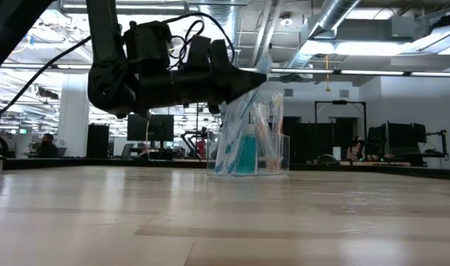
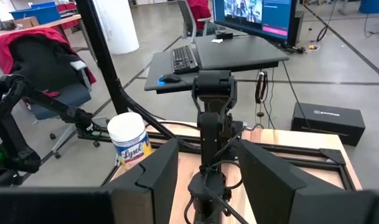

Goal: Pick & Place toothbrushing station
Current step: Put the blue toothbrush into the left section of the transparent organizer, then return to Home Position

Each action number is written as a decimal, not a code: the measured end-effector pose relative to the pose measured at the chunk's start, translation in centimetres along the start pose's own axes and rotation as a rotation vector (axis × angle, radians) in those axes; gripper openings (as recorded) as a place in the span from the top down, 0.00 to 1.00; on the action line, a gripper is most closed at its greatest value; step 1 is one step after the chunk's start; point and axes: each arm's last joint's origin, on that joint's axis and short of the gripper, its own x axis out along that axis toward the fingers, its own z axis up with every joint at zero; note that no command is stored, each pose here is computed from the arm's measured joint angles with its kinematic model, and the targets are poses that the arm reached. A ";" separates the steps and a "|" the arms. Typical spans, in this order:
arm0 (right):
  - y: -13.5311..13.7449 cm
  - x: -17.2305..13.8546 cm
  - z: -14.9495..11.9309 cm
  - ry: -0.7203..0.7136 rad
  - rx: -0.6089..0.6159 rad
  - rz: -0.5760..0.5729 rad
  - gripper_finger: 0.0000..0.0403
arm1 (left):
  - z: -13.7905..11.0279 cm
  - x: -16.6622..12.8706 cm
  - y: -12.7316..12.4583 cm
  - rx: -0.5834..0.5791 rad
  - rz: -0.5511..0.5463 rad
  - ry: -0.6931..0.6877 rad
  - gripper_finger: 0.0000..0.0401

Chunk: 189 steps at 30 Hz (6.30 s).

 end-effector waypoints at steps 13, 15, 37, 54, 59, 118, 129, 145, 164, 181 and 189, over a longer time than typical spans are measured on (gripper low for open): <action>0.0 0.0 -0.2 0.015 -0.004 0.002 0.61 | -1.3 -2.0 0.1 -0.016 -0.020 0.085 0.98; 0.0 0.0 -0.2 0.015 -0.004 0.002 0.61 | -1.4 -2.1 -0.1 -0.019 -0.023 0.089 0.97; 0.4 0.2 0.4 -0.025 -0.036 0.012 0.61 | 2.3 -2.1 -0.3 -0.094 -0.077 0.073 0.59; 0.8 -5.2 2.4 -0.150 -0.038 -0.116 0.61 | 17.2 -6.8 0.7 -0.100 -0.027 -0.169 0.61; 0.7 -6.8 0.6 0.002 0.098 -0.155 0.61 | 20.6 -10.3 0.5 -0.064 -0.038 -0.311 0.61; 16.2 -19.5 -25.7 -0.374 0.004 -0.360 0.61 | 19.8 -25.4 1.6 -0.186 -0.091 -0.271 0.60; 12.5 -13.6 -30.8 -0.424 0.138 -0.308 0.60 | 14.6 -24.6 2.3 -0.288 -0.126 -0.136 0.60; 9.9 -10.2 -37.2 -0.354 0.221 -0.411 0.48 | 11.2 -24.5 3.1 -0.214 0.048 0.079 0.60; 10.1 -9.1 -37.9 -0.237 0.222 -0.339 0.43 | 10.9 -24.4 3.2 -0.127 0.042 0.112 0.60; 10.1 -9.0 -37.9 -0.213 0.122 -0.353 0.43 | 9.8 -23.8 3.5 -0.147 0.067 0.231 0.60; 10.1 -9.0 -37.9 -0.216 0.139 -0.351 0.43 | 9.4 -23.6 3.5 -0.153 0.074 0.266 0.60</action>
